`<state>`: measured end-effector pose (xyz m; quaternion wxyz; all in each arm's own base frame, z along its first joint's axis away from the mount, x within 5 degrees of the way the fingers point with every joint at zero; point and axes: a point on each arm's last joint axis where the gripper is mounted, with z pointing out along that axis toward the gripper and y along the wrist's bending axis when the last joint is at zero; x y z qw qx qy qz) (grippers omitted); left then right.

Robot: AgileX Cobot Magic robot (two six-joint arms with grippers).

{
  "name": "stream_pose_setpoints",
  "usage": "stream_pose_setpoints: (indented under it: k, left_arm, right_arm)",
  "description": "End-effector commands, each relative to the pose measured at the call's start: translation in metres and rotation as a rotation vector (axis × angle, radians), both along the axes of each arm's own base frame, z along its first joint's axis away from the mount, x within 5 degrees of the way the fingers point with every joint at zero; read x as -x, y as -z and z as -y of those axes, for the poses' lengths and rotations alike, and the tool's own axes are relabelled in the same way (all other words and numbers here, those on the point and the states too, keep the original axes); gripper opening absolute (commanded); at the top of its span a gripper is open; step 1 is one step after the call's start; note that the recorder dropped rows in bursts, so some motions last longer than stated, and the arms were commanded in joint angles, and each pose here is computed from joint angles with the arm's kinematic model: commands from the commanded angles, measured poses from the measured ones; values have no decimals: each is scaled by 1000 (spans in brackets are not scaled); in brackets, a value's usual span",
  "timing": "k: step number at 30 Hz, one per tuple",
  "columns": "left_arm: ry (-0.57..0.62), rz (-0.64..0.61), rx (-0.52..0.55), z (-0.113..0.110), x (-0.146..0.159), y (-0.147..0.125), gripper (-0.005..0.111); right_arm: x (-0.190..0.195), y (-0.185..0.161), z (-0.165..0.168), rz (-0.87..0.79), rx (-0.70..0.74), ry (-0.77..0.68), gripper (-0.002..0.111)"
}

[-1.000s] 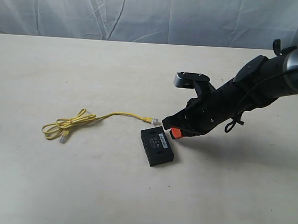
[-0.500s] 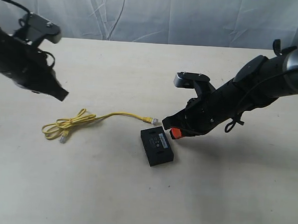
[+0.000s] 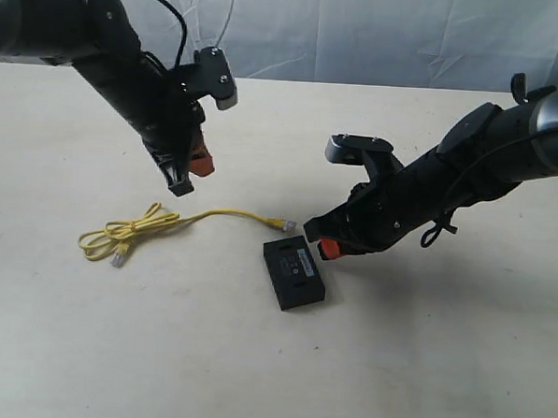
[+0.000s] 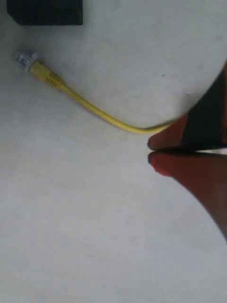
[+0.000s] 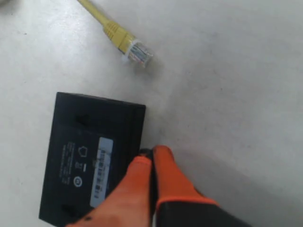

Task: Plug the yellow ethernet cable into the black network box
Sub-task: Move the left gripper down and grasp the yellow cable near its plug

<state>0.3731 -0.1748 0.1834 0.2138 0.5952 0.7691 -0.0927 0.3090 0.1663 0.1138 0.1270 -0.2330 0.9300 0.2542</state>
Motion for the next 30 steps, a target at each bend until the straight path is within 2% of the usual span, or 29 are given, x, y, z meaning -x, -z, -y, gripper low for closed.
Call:
stream_pose_setpoints:
  k: [1,4,12,17,23,30]
  left_arm:
    - [228,51,-1,11,-5,17,0]
    - [323,69,-8,13,-6,27,0]
    - [366,73,73,21,-6,36,0]
    - [432,54,69,22,-4,49,12]
    - [428,21,65,22,-5,64,29]
    - [425,18,62,22,-5,67,30]
  right_arm:
    - [-2,-2,1,14,-2,1,-1]
    - [-2,-2,1,14,-2,1,-1]
    - [-2,-2,1,14,-2,1,-1]
    - [-2,-2,1,14,-2,1,-1]
    - [-2,-2,1,14,-2,1,-1]
    - [-2,-2,1,14,-2,1,-1]
